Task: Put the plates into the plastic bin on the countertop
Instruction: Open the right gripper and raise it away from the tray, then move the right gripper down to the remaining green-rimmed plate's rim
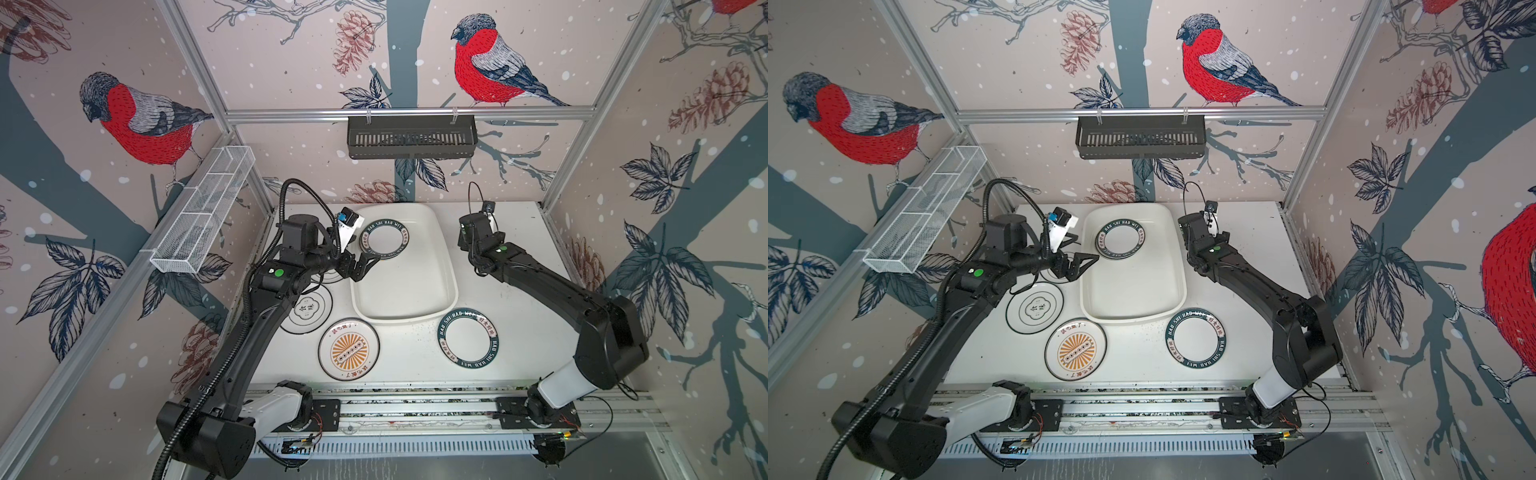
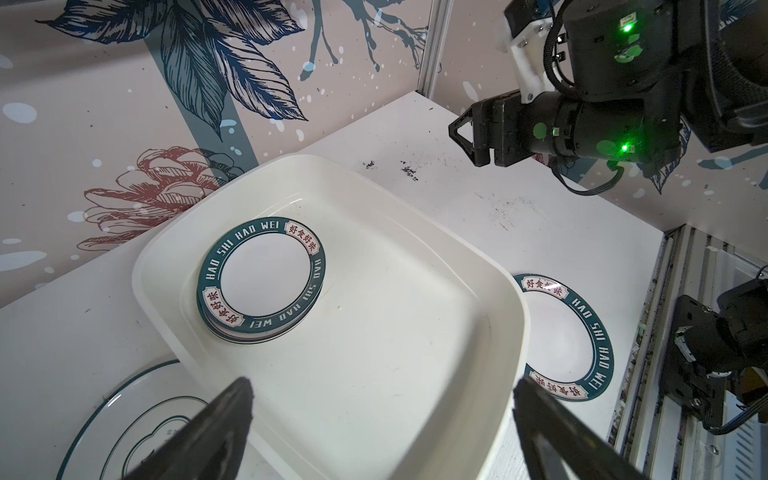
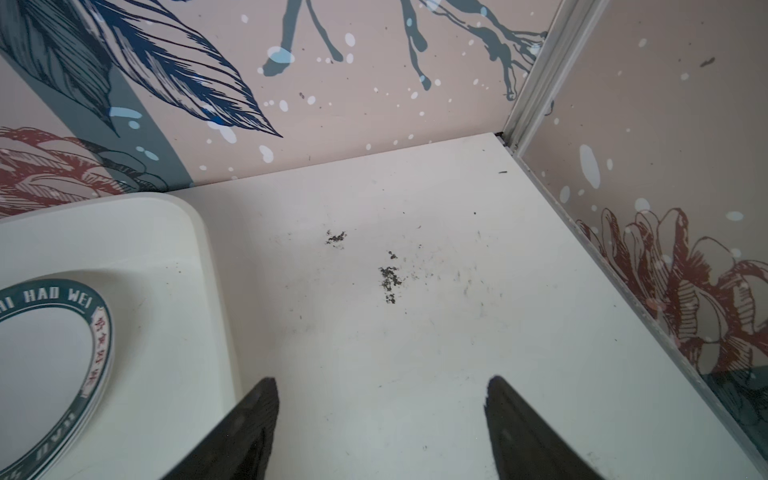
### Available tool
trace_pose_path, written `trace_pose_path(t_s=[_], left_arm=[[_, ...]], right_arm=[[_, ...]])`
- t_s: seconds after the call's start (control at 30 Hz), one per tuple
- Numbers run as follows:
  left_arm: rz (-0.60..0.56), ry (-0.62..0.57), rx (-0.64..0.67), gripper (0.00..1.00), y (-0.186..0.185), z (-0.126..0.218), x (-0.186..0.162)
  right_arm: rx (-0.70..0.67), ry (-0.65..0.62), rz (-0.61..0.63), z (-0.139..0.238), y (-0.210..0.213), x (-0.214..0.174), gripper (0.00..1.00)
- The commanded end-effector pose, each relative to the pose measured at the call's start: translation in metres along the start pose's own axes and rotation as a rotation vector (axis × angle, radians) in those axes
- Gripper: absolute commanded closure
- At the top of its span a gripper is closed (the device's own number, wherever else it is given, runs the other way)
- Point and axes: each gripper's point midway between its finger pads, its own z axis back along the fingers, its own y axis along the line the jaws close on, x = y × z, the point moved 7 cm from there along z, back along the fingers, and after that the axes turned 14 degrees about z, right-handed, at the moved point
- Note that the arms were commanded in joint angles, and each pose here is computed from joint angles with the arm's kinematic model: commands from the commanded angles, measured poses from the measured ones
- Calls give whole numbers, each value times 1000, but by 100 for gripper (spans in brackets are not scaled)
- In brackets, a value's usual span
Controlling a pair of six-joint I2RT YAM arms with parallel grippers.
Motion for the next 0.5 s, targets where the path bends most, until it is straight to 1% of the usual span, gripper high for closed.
trace_pose_path(t_s=[0.0, 0.13, 0.2, 0.33, 0.47], left_arm=[[-14, -10, -16, 3, -3, 2, 2], [-12, -9, -17, 3, -3, 2, 1], [-16, -11, -22, 3, -4, 3, 2], [-16, -13, -28, 3, -6, 4, 3], [-17, -16, -29, 3, -6, 5, 2]], right_arm=[[-2, 18, -46, 2, -10, -3, 1], [-34, 27, -76, 9, -22, -10, 0], [-24, 35, -106, 10, -30, -14, 0], [72, 83, -179, 8, -45, -27, 0], [158, 136, -186, 17, -49, -40, 0]])
